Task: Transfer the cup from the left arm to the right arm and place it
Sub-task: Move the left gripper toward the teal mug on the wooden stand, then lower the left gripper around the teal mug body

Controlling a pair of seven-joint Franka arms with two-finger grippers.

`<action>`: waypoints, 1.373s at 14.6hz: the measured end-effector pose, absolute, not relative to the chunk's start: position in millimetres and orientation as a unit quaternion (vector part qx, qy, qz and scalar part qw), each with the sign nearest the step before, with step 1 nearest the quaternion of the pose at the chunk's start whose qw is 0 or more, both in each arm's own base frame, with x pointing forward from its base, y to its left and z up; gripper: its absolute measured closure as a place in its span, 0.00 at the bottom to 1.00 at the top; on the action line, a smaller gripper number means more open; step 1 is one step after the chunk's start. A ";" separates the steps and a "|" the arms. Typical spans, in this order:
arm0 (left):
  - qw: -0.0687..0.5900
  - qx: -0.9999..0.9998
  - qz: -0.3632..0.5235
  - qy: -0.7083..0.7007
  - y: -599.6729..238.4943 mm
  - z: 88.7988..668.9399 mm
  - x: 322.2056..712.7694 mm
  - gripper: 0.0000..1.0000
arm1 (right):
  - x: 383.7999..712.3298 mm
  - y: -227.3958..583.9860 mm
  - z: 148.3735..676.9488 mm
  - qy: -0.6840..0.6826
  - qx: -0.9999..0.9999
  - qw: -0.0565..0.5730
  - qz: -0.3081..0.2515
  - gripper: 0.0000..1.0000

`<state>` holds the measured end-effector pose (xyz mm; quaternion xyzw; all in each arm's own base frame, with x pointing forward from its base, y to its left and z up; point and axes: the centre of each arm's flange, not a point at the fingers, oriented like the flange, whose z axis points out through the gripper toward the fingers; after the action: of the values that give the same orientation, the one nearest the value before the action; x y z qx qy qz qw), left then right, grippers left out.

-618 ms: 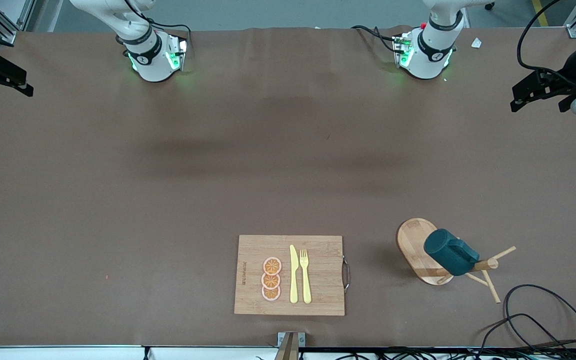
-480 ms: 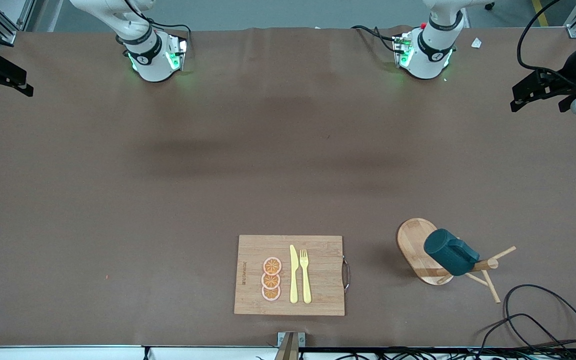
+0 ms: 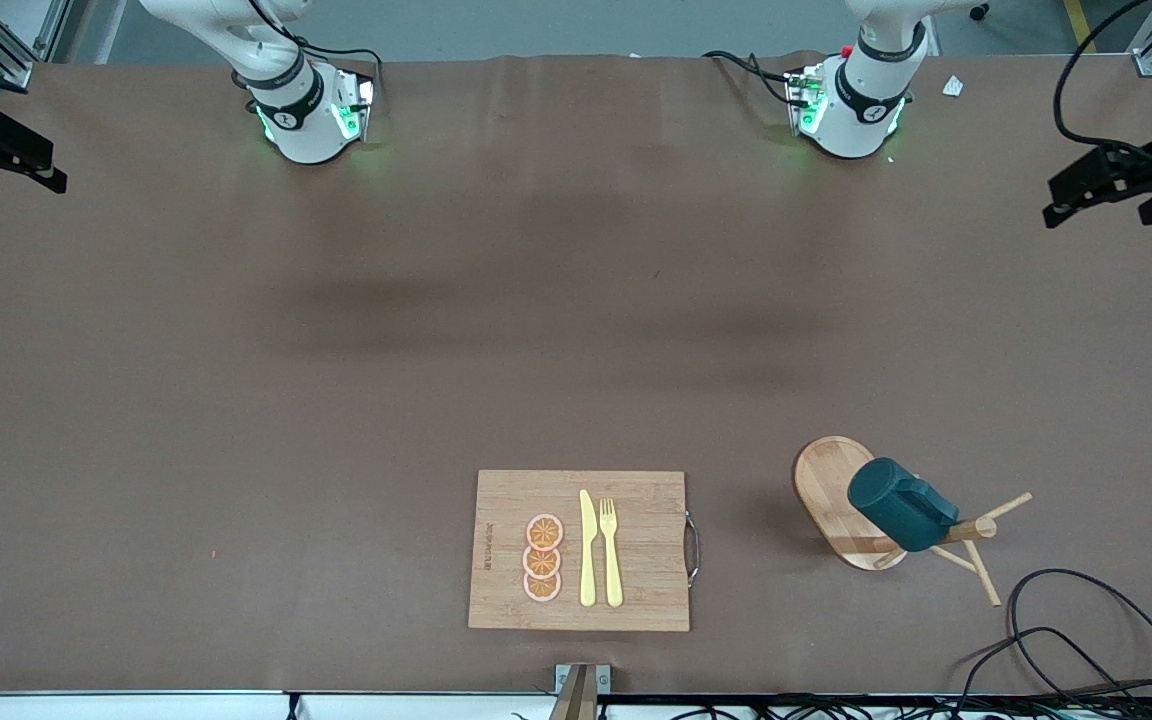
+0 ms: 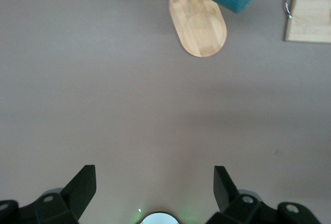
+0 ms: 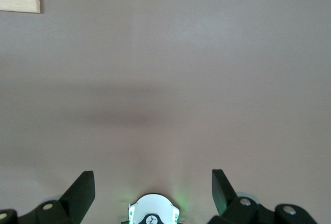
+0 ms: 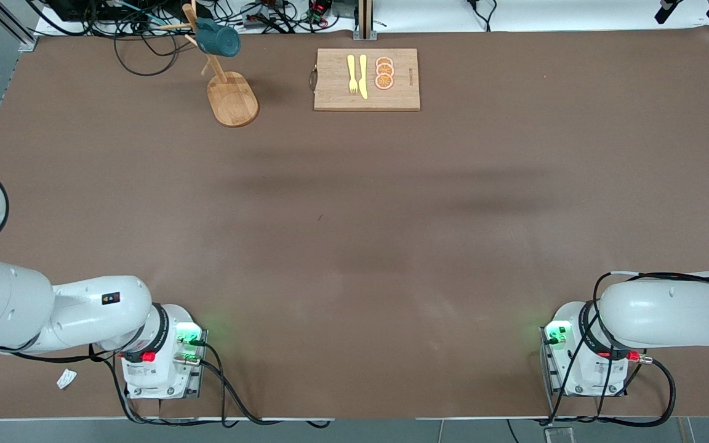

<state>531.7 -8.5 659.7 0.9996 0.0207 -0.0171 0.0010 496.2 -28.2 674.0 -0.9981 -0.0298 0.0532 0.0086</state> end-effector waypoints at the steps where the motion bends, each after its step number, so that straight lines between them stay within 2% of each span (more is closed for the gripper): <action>1: 0.004 0.999 -0.015 0.029 2.9 655.3 540.8 0.00 | 496.1 -28.2 673.9 -0.030 -0.998 0.009 0.054 0.00; 5: 0.016 0.999 0.011 0.045 12.9 625.8 583.2 0.00 | 496.0 -28.2 673.8 -0.030 -0.998 0.009 0.054 0.00; 10: 0.035 0.987 0.013 0.156 3.6 573.9 631.9 0.00 | 496.0 -28.2 673.7 -0.030 -0.998 0.009 0.055 0.00; 16: 0.080 0.959 0.048 0.269 -21.3 538.7 684.8 0.00 | 496.0 -28.2 673.7 -0.030 -0.998 0.009 0.055 0.00; 20: 0.131 0.937 0.056 0.320 -29.1 510.9 709.0 0.04 | 495.9 -28.2 673.7 -0.030 -0.998 0.009 0.055 0.00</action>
<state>709.0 -29.1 510.9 0.9367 0.3198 0.0564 0.1313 495.9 -28.2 673.7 -0.9980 -0.0299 0.0546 0.0085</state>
